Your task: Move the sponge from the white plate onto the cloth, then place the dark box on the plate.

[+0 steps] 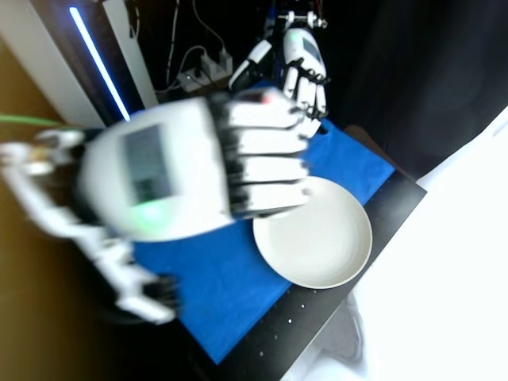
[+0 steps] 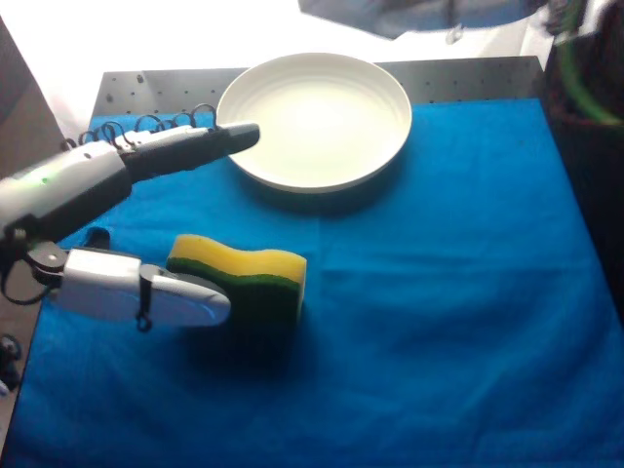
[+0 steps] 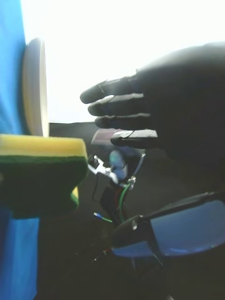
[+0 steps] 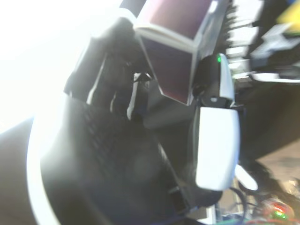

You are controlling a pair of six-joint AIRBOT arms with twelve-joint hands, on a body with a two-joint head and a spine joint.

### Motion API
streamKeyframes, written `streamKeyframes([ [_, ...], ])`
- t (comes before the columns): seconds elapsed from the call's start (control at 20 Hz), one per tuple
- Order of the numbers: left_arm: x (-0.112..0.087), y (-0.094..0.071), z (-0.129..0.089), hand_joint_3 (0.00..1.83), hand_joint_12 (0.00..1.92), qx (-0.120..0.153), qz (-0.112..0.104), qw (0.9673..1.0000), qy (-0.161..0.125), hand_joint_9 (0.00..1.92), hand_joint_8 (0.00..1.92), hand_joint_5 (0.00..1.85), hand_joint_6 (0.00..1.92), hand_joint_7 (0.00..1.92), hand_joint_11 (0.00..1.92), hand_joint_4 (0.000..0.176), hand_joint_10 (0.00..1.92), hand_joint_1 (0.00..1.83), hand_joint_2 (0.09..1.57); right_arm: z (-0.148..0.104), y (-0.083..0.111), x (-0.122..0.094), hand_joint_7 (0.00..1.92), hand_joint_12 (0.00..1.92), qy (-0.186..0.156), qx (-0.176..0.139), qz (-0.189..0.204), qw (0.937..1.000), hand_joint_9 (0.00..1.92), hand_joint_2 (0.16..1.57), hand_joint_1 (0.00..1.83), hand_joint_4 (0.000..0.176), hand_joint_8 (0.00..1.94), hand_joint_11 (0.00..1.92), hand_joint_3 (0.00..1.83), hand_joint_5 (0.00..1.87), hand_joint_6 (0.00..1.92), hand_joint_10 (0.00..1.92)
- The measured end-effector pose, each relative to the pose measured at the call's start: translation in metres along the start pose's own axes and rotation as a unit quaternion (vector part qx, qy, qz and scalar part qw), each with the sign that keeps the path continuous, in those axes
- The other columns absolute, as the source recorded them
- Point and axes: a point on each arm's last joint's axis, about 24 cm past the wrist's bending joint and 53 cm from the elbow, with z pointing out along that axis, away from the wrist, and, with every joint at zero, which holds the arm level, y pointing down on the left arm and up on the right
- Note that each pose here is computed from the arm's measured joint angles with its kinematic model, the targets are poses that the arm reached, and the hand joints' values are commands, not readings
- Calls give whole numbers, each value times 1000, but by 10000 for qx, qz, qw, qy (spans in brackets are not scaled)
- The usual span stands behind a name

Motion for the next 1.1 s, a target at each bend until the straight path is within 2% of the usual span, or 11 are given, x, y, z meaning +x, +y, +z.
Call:
streamKeyframes([
  [0.05, 5, -1, 2, 2, 835, 23, -61, 10000, 32, 307, 3, 206, 0, 305, 0, 176, 8, 622, 820, 8, -8, 8, 807, 1721, 0, 91, 60, 9999, 755, 1124, 1358, 1, 1345, 761, 12, 622, 1526, 1625],
  [0.15, 11, -2, 4, 1, 709, 86, -123, 9999, 71, 306, 2, 233, 2, 320, 0, 176, 3, 638, 821, 19, -23, 12, 738, 1804, -138, 293, 229, 9992, 790, 1064, 1367, 0, 1454, 762, 0, 693, 1448, 1668],
  [0.35, 9, -2, 5, 0, 820, 124, -198, 9997, -22, 330, 4, 266, 2, 318, 0, 176, 4, 653, 819, 28, -72, 24, 711, 1621, -129, 1146, 273, 9929, 597, 1235, 1158, 6, 1374, 591, 7, 785, 1402, 1507],
  [0.45, 12, -4, 7, 0, 869, 165, -233, 9996, -8, 302, 3, 293, 6, 319, 0, 157, 2, 699, 810, 30, -88, 45, 684, 1567, -1, 1366, 558, 9891, 571, 1258, 1138, 25, 1437, 549, 1, 744, 1425, 1520],
  [0.5, 12, -6, 7, 0, 806, 205, -231, 9995, -5, 279, 1, 304, 5, 302, 0, 149, 2, 730, 818, 29, -97, 57, 574, 1487, 94, 1454, 674, 9870, 668, 1181, 1100, 0, 1232, 651, 0, 841, 1214, 1413],
  [0.55, 11, -7, 7, 3, 793, 218, -235, 9995, -20, 269, 0, 311, 6, 297, 0, 141, 0, 745, 823, 26, -104, 65, 494, 1399, 170, 1535, 683, 9856, 651, 1046, 1096, 3, 919, 643, 0, 660, 592, 1201],
  [0.6, 10, -6, 7, 1, 771, 215, -249, 9994, -45, 263, 0, 304, 2, 291, 0, 155, 0, 725, 821, 20, -113, 79, 398, 1098, 315, 1681, 670, 9830, 511, 992, 987, 94, 344, 479, 0, 498, 174, 628],
  [0.65, 9, -5, 7, 1, 797, 191, -267, 9994, -65, 270, 1, 314, 3, 292, 0, 138, 2, 740, 824, 16, -119, 87, 254, 983, 429, 1785, 605, 9811, 357, 913, 912, 160, 82, 221, 0, 325, 34, 233],
  [0.85, 9, -7, 7, 1, 853, 219, -270, 9994, -68, 302, 4, 334, 3, 320, 0, 136, 7, 685, 833, 9, -125, 81, 29, 1051, 410, 1899, 560, 9793, 230, 894, 796, 176, 0, 2, 4, 130, 0, 0],
  [1.0, 8, -7, 7, 2, 840, 220, -282, 9993, -91, 282, 1, 319, 1, 290, 0, 143, 1, 704, 839, 6, -127, 83, 0, 145, 483, 1949, 521, 9782, 4, 836, 668, 176, 0, 0, 0, 4, 5, 0],
  [1.1, 9, -7, 5, 2, 807, 228, -286, 9993, -94, 269, 0, 302, 0, 280, 0, 128, 0, 727, 851, 6, -119, 82, 0, 41, 439, 1748, 735, 9809, 0, 764, 608, 176, 0, 8, 0, 0, 0, 0],
])
